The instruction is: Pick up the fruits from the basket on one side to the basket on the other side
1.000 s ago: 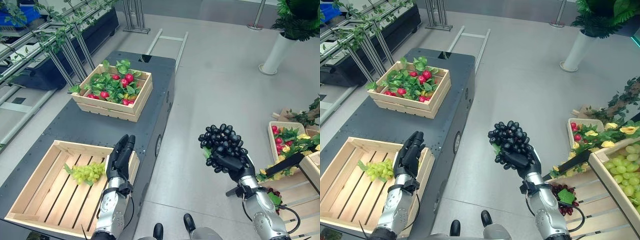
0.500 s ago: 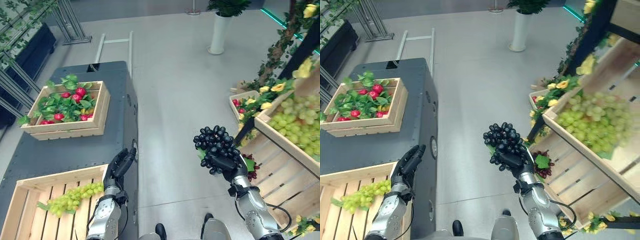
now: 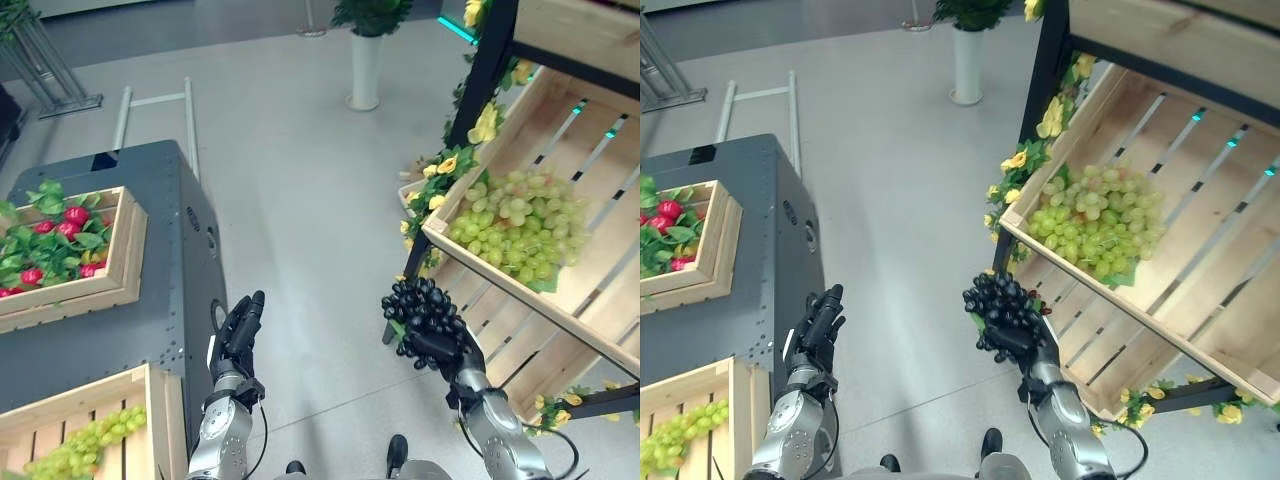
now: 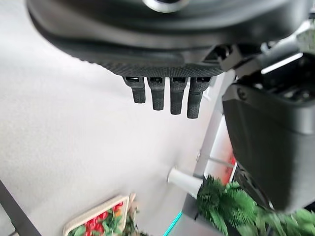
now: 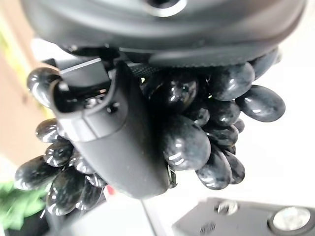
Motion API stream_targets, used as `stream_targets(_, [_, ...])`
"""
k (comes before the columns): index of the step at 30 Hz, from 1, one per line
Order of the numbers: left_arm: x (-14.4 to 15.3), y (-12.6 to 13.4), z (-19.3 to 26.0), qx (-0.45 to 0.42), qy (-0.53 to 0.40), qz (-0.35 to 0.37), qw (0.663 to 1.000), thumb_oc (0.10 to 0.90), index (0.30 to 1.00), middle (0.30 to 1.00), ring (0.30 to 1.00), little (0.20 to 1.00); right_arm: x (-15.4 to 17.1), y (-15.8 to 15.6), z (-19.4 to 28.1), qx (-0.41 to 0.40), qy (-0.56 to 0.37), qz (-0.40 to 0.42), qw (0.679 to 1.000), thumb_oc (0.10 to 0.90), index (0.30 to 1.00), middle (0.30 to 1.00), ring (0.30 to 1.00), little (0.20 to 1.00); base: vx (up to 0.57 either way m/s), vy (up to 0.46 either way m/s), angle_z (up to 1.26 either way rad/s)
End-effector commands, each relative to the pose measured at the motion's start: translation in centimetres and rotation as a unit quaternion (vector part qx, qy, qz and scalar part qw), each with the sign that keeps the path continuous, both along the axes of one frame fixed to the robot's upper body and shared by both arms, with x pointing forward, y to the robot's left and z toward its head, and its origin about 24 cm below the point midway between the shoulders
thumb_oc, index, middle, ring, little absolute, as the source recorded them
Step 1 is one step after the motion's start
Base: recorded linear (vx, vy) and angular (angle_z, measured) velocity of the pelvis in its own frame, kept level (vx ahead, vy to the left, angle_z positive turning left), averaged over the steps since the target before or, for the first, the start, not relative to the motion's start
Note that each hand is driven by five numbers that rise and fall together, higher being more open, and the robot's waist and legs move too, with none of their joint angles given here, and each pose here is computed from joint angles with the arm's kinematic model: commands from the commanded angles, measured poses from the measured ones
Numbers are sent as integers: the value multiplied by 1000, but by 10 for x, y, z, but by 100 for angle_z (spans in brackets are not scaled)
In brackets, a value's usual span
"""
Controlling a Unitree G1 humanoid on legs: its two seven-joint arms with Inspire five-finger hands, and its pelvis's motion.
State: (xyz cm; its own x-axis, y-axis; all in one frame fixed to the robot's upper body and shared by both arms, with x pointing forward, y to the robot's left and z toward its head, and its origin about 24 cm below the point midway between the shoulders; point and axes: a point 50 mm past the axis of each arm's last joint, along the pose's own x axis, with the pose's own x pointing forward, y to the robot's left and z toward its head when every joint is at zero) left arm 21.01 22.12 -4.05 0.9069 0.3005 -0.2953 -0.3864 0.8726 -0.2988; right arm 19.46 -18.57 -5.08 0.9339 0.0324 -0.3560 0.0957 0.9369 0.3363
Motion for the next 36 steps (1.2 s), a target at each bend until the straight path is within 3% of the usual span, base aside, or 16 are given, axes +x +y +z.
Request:
stream_targets(1, [21, 6, 37, 40, -100, -14, 994, 800, 900, 900, 900, 900, 28, 5, 32, 10, -96, -24, 995, 400, 300, 300, 300, 300, -1, -142, -6])
stream_targets(9, [18, 4, 43, 16, -131, 14, 991, 800, 900, 900, 900, 900, 27, -1, 22, -1, -68, -8, 998, 400, 300, 300, 300, 300, -23, -145, -14])
stream_targets(13, [39, -6, 69, 13, -199, 19, 980, 800, 900, 900, 900, 900, 53, -4, 38, -16, -110, -12, 994, 400, 300, 300, 300, 300, -164, 84, -38])
stream_targets(20, [63, -13, 99, 42, -247, 15, 968, 800, 900, 900, 900, 900, 74, -27, 59, -2, -159, -97, 983, 400, 300, 300, 300, 300, -113, 87, -29])
stream_targets(27, [54, -16, 87, 25, -226, 4, 974, 800, 900, 900, 900, 900, 86, -54, 78, 35, -183, -157, 970, 400, 300, 300, 300, 300, 9, 69, 9])
stream_targets(36, [64, -27, 97, 20, -244, -24, 969, 800, 900, 900, 900, 900, 124, -91, 156, 21, -282, -239, 929, 400, 300, 300, 300, 300, -15, 17, 6])
